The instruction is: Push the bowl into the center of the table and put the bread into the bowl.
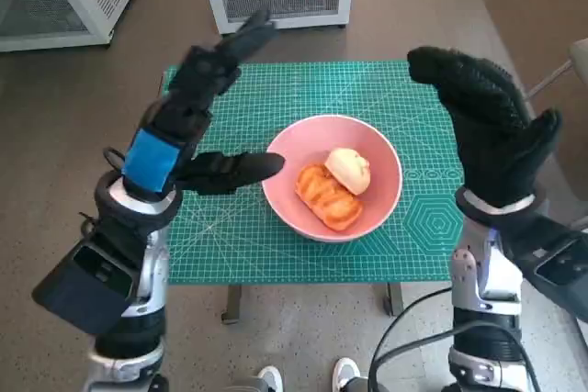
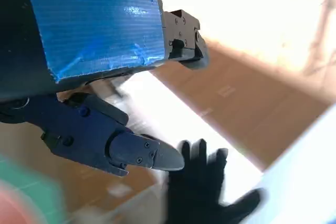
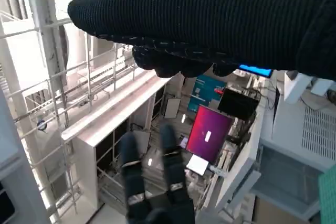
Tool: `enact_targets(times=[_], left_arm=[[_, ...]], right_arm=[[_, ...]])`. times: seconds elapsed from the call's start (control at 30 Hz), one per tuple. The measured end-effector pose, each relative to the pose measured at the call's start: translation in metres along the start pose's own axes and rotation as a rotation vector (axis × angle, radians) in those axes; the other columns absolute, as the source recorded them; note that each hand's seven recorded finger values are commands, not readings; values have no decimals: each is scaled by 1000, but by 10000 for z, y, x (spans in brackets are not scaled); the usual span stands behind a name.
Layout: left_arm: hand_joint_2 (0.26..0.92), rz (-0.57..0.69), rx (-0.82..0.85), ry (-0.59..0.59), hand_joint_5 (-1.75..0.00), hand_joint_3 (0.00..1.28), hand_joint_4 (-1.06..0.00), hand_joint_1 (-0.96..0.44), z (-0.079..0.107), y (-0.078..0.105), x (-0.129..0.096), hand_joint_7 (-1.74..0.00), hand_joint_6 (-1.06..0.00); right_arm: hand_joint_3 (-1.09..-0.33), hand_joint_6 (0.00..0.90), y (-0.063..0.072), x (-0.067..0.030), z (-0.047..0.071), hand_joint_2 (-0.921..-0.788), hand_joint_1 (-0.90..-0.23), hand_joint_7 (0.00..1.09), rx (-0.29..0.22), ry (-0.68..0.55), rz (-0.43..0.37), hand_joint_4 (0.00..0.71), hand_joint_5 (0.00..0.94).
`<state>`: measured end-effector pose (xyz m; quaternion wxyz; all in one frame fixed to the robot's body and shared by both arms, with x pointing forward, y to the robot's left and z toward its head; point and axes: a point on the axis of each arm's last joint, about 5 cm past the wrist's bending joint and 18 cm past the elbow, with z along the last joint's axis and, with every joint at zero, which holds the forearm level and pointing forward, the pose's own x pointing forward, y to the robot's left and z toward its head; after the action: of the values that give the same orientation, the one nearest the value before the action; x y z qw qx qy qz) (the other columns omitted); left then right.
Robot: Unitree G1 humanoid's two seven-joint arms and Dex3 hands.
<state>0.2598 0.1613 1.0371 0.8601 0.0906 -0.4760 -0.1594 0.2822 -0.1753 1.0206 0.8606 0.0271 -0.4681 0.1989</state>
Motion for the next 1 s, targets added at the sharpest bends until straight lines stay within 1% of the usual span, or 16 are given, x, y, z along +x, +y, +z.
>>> enact_targets(times=[0.03,0.17,0.3,0.6,0.87,1.0], left_arm=[[921,18,-10,1,-59,339,-248,-645,-20,3,-17,-659,-40],[921,75,-46,21,-38,342,-266,-664,-82,10,-92,-549,-112],[921,97,-72,33,-27,343,-267,-668,-101,7,-146,-515,-144],[921,97,-72,35,-11,342,-250,-671,-100,36,-160,-494,-153],[921,94,-72,42,-9,342,-250,-660,-115,73,-179,-476,-145],[921,93,-72,45,-7,344,-248,-644,-121,74,-177,-470,-141]], right_arm=[[-485,103,5,13,2,-921,-394,626,-2,-1,1,426,0],[-490,103,27,64,15,-921,-398,635,-13,-6,12,412,0],[-490,99,44,114,24,-921,-406,644,-15,-10,24,399,0],[-488,86,75,204,34,-921,-421,664,-10,-29,50,376,0],[-486,79,83,230,28,-921,-427,677,-5,-28,56,374,1],[-489,75,89,240,26,-921,-418,683,-2,-25,61,373,0]])
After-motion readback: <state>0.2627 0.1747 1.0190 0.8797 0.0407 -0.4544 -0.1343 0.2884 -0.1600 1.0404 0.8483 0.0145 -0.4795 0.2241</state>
